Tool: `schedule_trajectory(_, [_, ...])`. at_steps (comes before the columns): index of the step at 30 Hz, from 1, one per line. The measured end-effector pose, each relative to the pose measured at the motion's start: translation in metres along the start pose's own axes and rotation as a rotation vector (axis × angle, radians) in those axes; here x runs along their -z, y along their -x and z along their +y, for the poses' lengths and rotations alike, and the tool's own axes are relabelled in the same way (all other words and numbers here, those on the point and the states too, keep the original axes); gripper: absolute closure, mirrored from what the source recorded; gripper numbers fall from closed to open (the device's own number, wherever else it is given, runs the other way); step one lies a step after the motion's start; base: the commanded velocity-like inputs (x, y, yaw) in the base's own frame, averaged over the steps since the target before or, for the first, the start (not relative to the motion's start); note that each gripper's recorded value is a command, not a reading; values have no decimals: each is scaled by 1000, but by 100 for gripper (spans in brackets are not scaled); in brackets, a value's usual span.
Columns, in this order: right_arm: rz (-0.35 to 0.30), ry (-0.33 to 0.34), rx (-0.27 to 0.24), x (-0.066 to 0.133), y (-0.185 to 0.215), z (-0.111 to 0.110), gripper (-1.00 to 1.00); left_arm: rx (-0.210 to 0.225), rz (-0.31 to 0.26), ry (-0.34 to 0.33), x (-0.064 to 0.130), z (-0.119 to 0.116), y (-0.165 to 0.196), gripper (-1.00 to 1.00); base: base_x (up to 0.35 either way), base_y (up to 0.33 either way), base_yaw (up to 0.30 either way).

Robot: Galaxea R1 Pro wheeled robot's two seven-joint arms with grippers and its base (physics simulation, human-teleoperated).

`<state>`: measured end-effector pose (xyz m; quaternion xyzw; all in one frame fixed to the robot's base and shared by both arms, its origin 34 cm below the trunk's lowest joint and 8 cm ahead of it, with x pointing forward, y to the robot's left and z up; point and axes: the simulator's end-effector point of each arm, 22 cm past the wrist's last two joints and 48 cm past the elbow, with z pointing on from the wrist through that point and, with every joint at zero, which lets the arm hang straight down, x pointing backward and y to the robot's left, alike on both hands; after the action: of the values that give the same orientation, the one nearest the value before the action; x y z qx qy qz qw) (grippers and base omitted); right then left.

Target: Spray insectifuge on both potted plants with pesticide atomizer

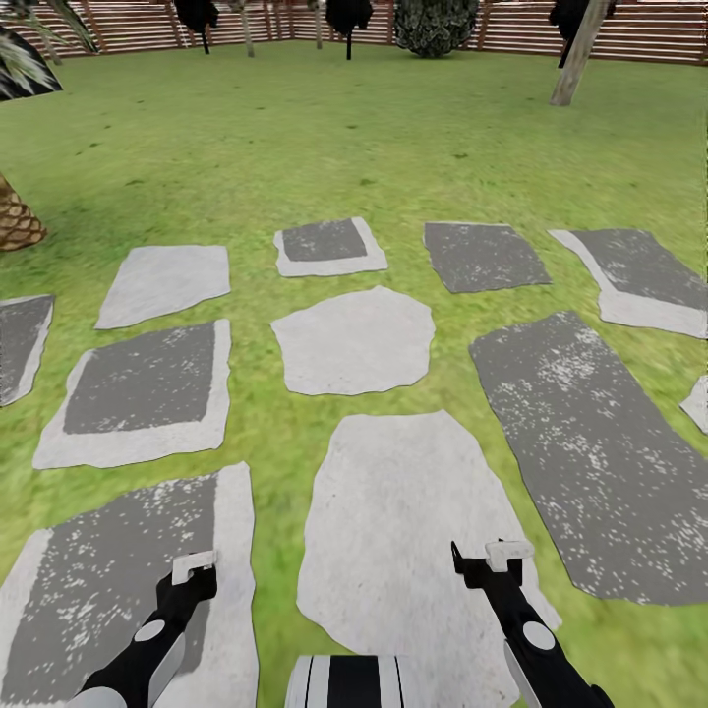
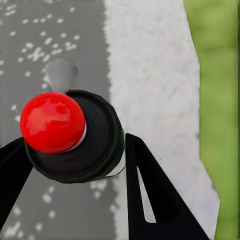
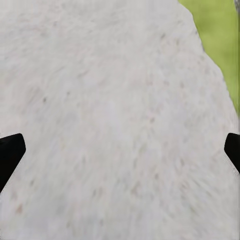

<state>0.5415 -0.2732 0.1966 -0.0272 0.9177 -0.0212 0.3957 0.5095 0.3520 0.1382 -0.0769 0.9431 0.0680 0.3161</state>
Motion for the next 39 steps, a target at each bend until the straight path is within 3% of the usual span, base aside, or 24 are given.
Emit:
schedule_trajectory(23, [-92,0,-3,13,51,1,-100,9,-83,-26,15,-8,53,100,0,0,0])
schedule_trajectory(27, [-104,17,-26,16,59,18,-100,6,-92,-23,18,-7,61,100,0,0,0])
schedule_trajectory(28, [-83,19,-27,17,48,20,-100,4,-48,-19,20,-5,49,100,0,0,0])
schedule_trajectory(29, [-78,18,-27,18,46,19,-100,3,-46,-19,21,-5,49,100,0,0,0])
schedule_trajectory(39, [-69,5,-22,27,44,9,-100,3,-78,-26,33,-5,67,100,0,0,0])
